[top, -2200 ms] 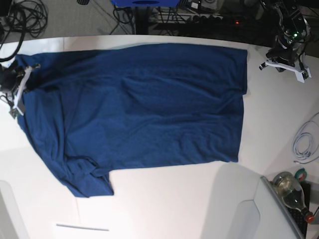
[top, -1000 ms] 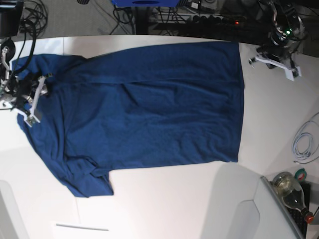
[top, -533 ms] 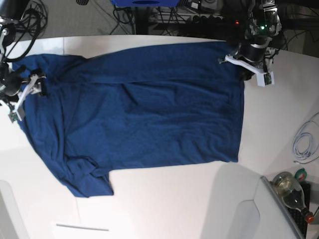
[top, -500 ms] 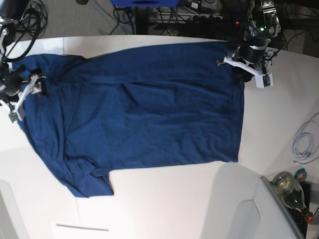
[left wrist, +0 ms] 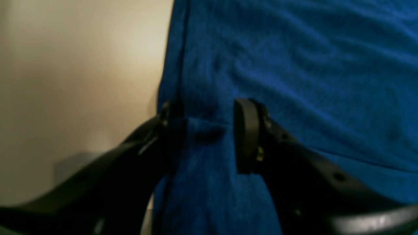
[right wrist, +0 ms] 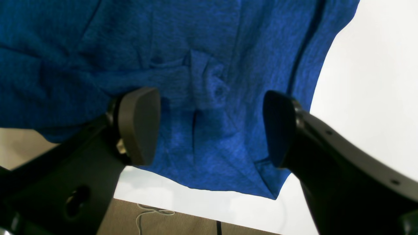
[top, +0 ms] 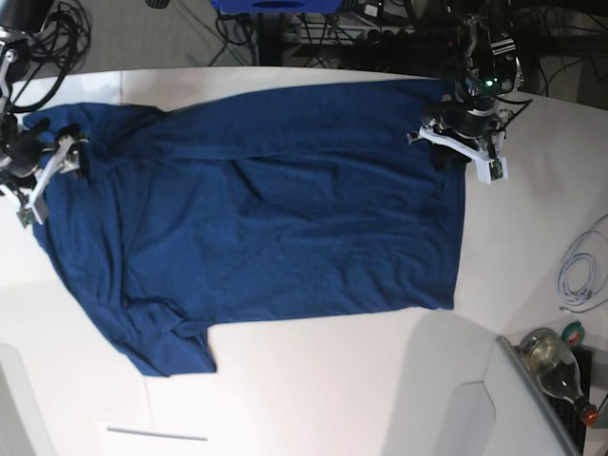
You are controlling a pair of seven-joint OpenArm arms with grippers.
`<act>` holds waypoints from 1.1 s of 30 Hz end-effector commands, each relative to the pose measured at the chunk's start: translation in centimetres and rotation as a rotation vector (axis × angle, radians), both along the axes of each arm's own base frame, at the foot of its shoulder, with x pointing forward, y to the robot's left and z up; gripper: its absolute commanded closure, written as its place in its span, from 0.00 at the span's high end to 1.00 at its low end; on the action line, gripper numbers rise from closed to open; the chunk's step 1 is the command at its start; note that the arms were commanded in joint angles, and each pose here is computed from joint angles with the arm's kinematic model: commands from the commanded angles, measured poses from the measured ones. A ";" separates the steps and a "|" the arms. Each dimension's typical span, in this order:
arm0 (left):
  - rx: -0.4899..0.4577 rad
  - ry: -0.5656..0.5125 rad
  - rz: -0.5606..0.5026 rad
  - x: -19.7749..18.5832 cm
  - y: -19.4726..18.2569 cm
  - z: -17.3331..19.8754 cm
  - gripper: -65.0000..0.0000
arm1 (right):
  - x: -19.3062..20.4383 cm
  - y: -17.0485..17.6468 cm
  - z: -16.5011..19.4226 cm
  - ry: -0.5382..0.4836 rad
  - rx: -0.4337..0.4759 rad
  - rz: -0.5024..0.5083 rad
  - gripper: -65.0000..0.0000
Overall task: Layout the t-shirt on the table in an organized manner, then fold the t-shirt properly
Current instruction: 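Pull the held shirt edge apart with both grippers to flatten it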
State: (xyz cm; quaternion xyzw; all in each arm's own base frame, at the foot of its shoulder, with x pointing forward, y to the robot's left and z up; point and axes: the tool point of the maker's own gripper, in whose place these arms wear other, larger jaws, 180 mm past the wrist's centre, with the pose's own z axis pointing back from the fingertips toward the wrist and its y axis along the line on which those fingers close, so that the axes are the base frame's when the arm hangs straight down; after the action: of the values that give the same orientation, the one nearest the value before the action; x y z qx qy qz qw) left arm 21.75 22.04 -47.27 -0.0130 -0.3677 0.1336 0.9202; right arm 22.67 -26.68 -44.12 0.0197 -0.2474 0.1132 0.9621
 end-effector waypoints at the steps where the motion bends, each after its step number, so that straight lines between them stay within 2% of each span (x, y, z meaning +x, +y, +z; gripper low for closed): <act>1: 0.008 -0.030 -0.006 0.5 0.2 0.6 0.36 | 1.0 -0.7 1.1 -0.043 -0.014 0.002 0.71; 6: 0.006 -0.023 -0.005 0.3 0.2 0.4 0.35 | 1.0 -0.7 1.1 -0.042 -0.012 0.001 0.71; 8: 0.006 -0.023 -0.005 0.3 0.2 0.4 0.21 | 1.1 -0.7 1.1 -0.044 -0.012 0.001 0.71; 10: 0.006 -0.023 -0.005 0.3 0.2 0.4 0.00 | 1.1 -0.7 1.1 -0.044 -0.012 0.001 0.71; 20: 0.007 -0.017 -0.009 -0.1 0.2 1.4 0.00 | 1.1 -0.7 1.1 -0.044 -0.012 0.001 0.71; 28: 0.038 -0.082 -0.054 1.5 -0.4 6.7 0.00 | 1.1 -0.8 1.1 -0.044 -0.013 0.000 0.71; 33: 0.049 -0.114 0.008 2.3 1.3 8.1 0.00 | 1.1 -0.8 1.1 -0.042 -0.012 0.000 0.71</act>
State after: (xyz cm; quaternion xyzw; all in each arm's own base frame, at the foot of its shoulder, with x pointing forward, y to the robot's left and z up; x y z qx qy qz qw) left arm 23.07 23.19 -40.54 0.0030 -0.3963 0.1331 0.9084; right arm 22.75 -26.69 -44.15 0.0202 -0.2475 0.1126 0.9621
